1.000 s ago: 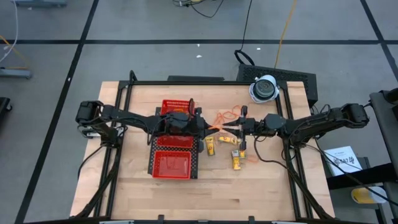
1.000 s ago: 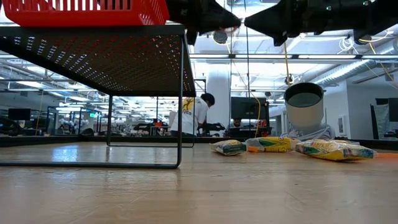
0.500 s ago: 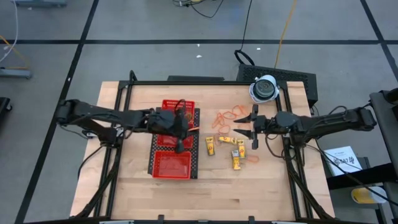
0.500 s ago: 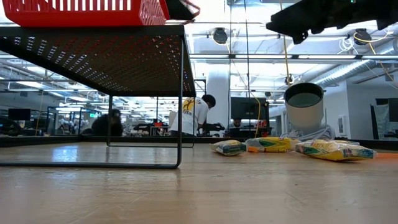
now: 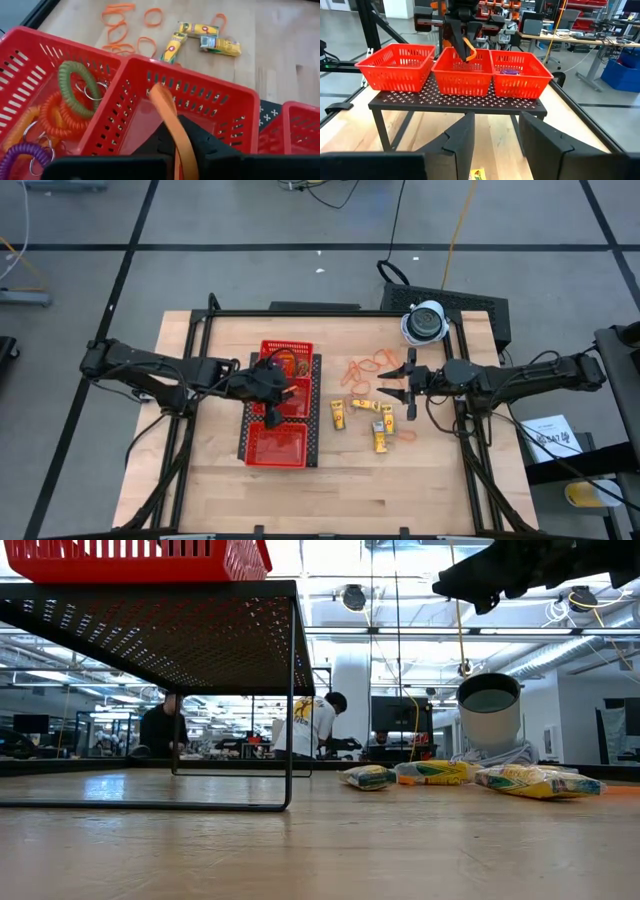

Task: Pick & Place Office Desk Supplies
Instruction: Put the orange rubber band into the middle red basket on the shelf

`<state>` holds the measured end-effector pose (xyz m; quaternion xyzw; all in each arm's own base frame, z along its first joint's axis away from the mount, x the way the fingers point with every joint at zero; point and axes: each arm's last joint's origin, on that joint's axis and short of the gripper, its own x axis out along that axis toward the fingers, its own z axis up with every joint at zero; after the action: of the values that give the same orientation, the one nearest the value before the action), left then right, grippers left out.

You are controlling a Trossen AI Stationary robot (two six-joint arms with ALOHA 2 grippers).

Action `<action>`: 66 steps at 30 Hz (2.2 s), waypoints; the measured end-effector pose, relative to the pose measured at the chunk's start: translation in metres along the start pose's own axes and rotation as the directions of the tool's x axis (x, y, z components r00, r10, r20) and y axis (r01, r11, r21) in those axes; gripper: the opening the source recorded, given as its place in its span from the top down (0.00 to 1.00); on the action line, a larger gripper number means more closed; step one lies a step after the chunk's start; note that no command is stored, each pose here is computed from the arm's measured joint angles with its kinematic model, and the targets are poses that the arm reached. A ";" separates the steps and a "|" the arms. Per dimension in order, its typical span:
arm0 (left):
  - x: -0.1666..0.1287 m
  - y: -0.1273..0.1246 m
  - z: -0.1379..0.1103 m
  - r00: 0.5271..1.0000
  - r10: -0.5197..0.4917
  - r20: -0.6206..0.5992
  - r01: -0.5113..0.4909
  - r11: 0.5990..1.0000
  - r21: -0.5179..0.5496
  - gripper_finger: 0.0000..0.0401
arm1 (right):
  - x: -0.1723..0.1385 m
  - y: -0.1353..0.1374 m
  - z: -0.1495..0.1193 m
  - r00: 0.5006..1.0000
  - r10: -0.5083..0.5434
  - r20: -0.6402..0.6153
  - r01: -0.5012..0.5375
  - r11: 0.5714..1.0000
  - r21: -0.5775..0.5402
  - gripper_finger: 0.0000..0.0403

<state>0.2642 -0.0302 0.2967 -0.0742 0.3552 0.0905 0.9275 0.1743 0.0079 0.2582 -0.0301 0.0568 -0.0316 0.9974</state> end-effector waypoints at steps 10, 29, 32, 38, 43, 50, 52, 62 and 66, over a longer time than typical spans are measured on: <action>0.001 0.003 0.003 1.000 0.008 0.020 -0.007 0.998 -0.058 0.77 | 0.000 0.000 -0.001 1.000 0.001 -0.009 -0.001 1.000 -0.002 0.65; -0.050 0.004 0.006 0.952 -0.096 0.291 0.047 0.985 0.168 0.40 | -0.002 0.006 0.007 0.976 0.205 0.074 -0.214 0.967 0.136 0.65; -0.054 0.008 -0.005 0.914 -0.120 0.386 0.045 0.979 0.199 0.40 | -0.002 0.007 0.007 0.968 0.238 0.083 -0.248 0.957 0.148 0.65; -0.050 0.024 -0.030 0.854 -0.103 0.510 0.052 0.992 0.113 0.40 | -0.002 0.009 -0.004 0.961 0.275 -0.034 -0.263 0.944 0.201 0.65; -0.040 0.032 -0.042 0.834 -0.081 0.545 0.070 0.997 0.042 0.40 | -0.003 0.020 -0.026 0.931 0.260 -0.256 -0.208 0.954 0.215 0.65; -0.040 0.036 -0.041 0.832 -0.062 0.552 0.063 0.998 0.016 0.40 | -0.012 0.047 -0.065 0.786 0.186 -0.590 -0.114 0.981 0.157 0.56; -0.040 0.037 -0.040 0.830 -0.054 0.556 0.059 0.998 0.009 0.40 | -0.014 0.054 -0.074 0.736 0.157 -0.658 -0.075 0.986 0.151 0.54; -0.039 0.043 -0.038 0.824 -0.026 0.565 0.039 0.999 -0.011 0.40 | -0.015 0.083 -0.109 0.548 0.114 -0.829 0.010 0.990 0.142 0.50; -0.039 0.045 -0.037 0.822 -0.014 0.570 0.031 0.999 -0.020 0.40 | -0.015 0.088 -0.122 0.475 0.074 -0.877 0.035 0.994 0.103 0.50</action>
<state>0.2012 0.0019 0.2922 -0.0610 0.0601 0.1027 0.9910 0.1506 0.0893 0.1334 0.0443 0.5580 -0.0342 0.8279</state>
